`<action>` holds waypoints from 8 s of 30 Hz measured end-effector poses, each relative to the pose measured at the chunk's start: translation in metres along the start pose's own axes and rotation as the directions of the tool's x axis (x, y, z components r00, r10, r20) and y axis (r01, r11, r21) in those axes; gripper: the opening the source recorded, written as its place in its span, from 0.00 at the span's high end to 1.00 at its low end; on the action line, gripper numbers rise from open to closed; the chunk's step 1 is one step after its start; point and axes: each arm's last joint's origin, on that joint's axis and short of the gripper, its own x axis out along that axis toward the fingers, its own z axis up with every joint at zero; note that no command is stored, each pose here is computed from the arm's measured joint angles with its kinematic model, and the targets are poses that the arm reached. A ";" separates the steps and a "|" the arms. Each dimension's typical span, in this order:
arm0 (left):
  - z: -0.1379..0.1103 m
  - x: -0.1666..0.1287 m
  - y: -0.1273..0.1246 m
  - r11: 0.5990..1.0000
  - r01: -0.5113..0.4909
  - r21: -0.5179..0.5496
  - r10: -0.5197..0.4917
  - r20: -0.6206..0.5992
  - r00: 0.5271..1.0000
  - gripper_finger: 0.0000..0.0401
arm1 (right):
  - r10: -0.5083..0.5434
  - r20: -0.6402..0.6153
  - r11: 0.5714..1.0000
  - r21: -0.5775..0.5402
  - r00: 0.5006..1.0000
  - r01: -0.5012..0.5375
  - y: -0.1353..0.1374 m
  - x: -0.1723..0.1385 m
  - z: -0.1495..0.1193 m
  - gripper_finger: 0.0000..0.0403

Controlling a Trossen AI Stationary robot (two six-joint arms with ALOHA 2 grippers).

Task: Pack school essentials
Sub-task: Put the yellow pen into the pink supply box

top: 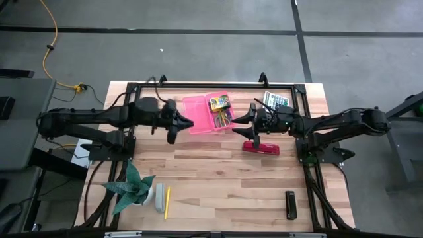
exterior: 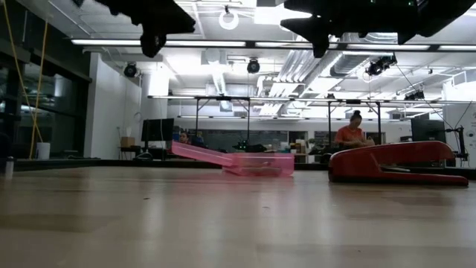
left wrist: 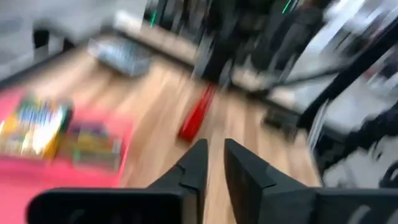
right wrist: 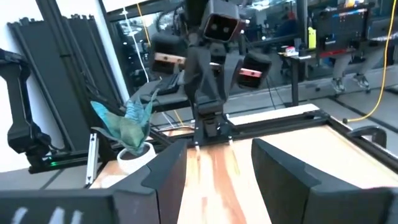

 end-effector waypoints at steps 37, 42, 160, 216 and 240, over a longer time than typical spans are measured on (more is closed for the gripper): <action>-0.169 0.092 -0.120 0.609 -0.793 0.010 0.188 -0.973 0.131 0.71 | -0.013 -0.090 0.995 0.097 0.996 0.021 -0.001 0.000 -0.009 0.57; -0.178 0.094 -0.120 0.592 -0.806 0.010 0.181 -0.976 0.121 0.71 | -0.014 -0.096 0.996 0.089 0.995 0.022 -0.001 0.000 -0.009 0.57; -0.174 0.141 -0.144 0.588 0.655 0.475 0.185 -0.867 0.463 0.41 | -0.078 -0.124 0.989 0.112 0.989 0.092 -0.004 -0.001 -0.013 0.57; -0.043 0.024 0.005 0.997 0.068 -0.045 -0.045 0.396 0.917 0.99 | -0.091 -0.035 0.990 0.108 0.995 0.094 -0.003 0.000 -0.004 0.57; -0.022 0.088 -0.007 0.994 0.106 0.020 -0.107 0.260 0.960 0.99 | -0.034 -0.030 0.961 0.273 0.999 0.041 -0.013 0.077 0.020 0.53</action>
